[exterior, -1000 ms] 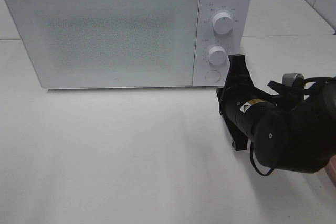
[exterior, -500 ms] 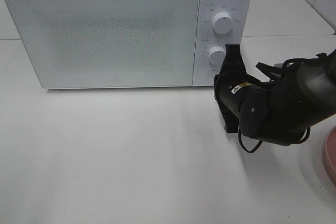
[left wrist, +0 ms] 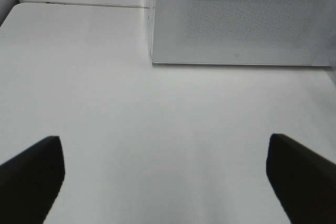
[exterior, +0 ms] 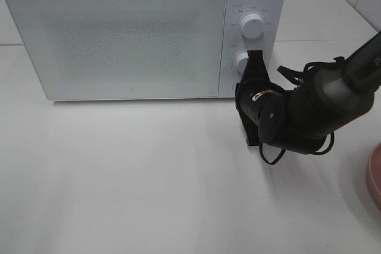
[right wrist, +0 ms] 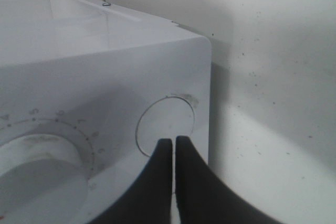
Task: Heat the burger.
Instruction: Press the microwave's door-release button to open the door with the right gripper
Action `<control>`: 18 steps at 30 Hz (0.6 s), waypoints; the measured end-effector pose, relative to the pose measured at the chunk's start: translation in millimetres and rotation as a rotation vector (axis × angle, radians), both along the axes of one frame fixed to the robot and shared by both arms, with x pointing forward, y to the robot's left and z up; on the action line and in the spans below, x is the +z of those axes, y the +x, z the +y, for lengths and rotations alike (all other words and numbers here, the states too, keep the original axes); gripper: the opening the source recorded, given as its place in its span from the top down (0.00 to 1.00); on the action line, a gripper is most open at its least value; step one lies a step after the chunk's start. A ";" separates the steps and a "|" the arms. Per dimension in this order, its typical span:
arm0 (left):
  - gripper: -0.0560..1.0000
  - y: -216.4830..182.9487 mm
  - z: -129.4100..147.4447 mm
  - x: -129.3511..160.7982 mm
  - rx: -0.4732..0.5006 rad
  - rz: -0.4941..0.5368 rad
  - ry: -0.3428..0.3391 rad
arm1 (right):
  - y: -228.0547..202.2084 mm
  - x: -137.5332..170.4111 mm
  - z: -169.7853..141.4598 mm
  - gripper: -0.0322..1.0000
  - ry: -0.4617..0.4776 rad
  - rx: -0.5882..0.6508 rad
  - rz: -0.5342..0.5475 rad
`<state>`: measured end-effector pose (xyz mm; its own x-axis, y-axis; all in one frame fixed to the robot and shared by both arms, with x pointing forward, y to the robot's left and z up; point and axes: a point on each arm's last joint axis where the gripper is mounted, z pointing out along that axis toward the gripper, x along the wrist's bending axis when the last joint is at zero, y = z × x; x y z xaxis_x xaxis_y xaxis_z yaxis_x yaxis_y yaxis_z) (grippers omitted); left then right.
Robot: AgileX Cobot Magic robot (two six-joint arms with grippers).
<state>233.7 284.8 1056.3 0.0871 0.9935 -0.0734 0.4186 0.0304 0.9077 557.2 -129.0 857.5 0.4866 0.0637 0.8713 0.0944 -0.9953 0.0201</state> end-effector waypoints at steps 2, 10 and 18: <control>0.01 0.0 0.0 0.0 0.000 0.000 0.000 | 6.6 2.5 -1.6 0.97 -0.003 -0.007 -0.013; 0.01 0.0 0.0 0.0 0.000 0.000 0.000 | 15.3 0.9 -8.5 0.97 -0.010 -0.024 0.005; 0.01 0.0 0.0 0.0 0.000 0.000 0.000 | 18.2 -3.6 -6.1 0.97 -0.009 -0.019 0.013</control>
